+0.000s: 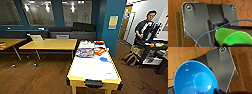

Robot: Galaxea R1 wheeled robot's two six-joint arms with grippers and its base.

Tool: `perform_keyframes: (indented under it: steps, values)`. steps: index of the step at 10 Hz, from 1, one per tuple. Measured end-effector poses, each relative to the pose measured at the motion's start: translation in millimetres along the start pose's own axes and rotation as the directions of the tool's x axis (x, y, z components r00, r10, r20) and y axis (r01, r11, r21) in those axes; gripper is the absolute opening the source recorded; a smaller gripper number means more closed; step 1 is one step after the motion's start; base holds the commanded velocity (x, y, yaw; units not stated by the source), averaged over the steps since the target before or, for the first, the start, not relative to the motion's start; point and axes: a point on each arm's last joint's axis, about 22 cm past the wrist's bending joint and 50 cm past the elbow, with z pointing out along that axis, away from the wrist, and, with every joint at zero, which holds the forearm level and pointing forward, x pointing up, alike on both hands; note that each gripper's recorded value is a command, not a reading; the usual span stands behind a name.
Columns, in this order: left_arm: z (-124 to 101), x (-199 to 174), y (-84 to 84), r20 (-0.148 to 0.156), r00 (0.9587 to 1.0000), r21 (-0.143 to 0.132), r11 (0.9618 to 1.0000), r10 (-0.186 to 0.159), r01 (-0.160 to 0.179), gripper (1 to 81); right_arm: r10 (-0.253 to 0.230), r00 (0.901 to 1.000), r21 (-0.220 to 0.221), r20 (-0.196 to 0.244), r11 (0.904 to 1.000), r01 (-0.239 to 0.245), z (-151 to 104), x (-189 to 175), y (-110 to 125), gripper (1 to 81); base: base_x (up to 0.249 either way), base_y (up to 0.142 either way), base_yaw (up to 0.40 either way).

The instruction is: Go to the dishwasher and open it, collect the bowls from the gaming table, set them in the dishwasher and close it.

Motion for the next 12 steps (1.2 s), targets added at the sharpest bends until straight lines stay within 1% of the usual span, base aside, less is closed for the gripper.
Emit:
perform_keyframes:
  steps: [1, 2, 4, 6, 7, 9, 10, 11, 12]
  values:
    - [-1, -11, 1.1, 0.013, 0.9999, -0.011, 0.9999, -0.005, 0.005, 1.0, 0.002, 0.9998, -0.003, 0.019, 1.0000, -0.002, -1, -10, 2, 1.0, -0.083, 0.000, 0.000]
    - [-1, -12, 3.6, 0.013, 0.9999, -0.026, 0.9996, -0.004, 0.005, 1.0, 0.002, 0.9999, -0.002, 0.016, 1.0000, -0.002, 0, -8, 2, 1.0, -0.083, 0.000, 0.000]
    - [-1, -6, 5.3, 0.005, 1.0000, -0.035, 0.9994, 0.003, -0.003, 1.0, -0.002, 1.0000, -0.001, 0.002, 1.0000, 0.002, 0, -1, 1, 1.0, 0.000, 0.000, -0.137]
    - [-1, -6, 6.2, 0.006, 1.0000, -0.038, 0.9993, 0.003, -0.002, 1.0, 0.000, 1.0000, -0.001, 0.006, 1.0000, 0.000, 0, -3, 1, 1.0, 0.000, 0.000, -0.282]
    - [-2, -1, 5.3, 0.000, 1.0000, -0.036, 0.9993, 0.005, -0.005, 1.0, -0.002, 1.0000, -0.001, 0.001, 1.0000, 0.002, 0, -1, 1, 1.0, 0.000, 0.000, -0.349]
    - [-1, -1, 5.9, 0.000, 1.0000, -0.037, 0.9993, 0.005, -0.005, 1.0, -0.002, 1.0000, -0.002, 0.001, 1.0000, 0.002, 0, -1, 2, 1.0, 0.000, 0.000, -0.373]
    - [-1, -13, 7.8, 0.013, 0.9999, -0.040, 0.9992, 0.001, 0.000, 1.0, -0.005, 0.9999, -0.002, -0.012, 1.0000, 0.005, 0, 8, 1, 1.0, 0.000, 0.000, -0.379]
    - [-2, -12, 5.7, 0.013, 0.9999, -0.037, 0.9993, 0.003, -0.003, 1.0, -0.004, 0.9999, -0.001, -0.015, 1.0000, 0.004, 0, 8, 0, 1.0, 0.000, 0.000, -0.381]
    - [-3, -1, 0.0, 0.000, 1.0000, -0.026, 0.9996, 0.009, -0.009, 1.0, -0.003, 1.0000, 0.001, 0.001, 1.0000, 0.003, 1, 0, -1, 1.0, 0.000, 0.000, -0.382]
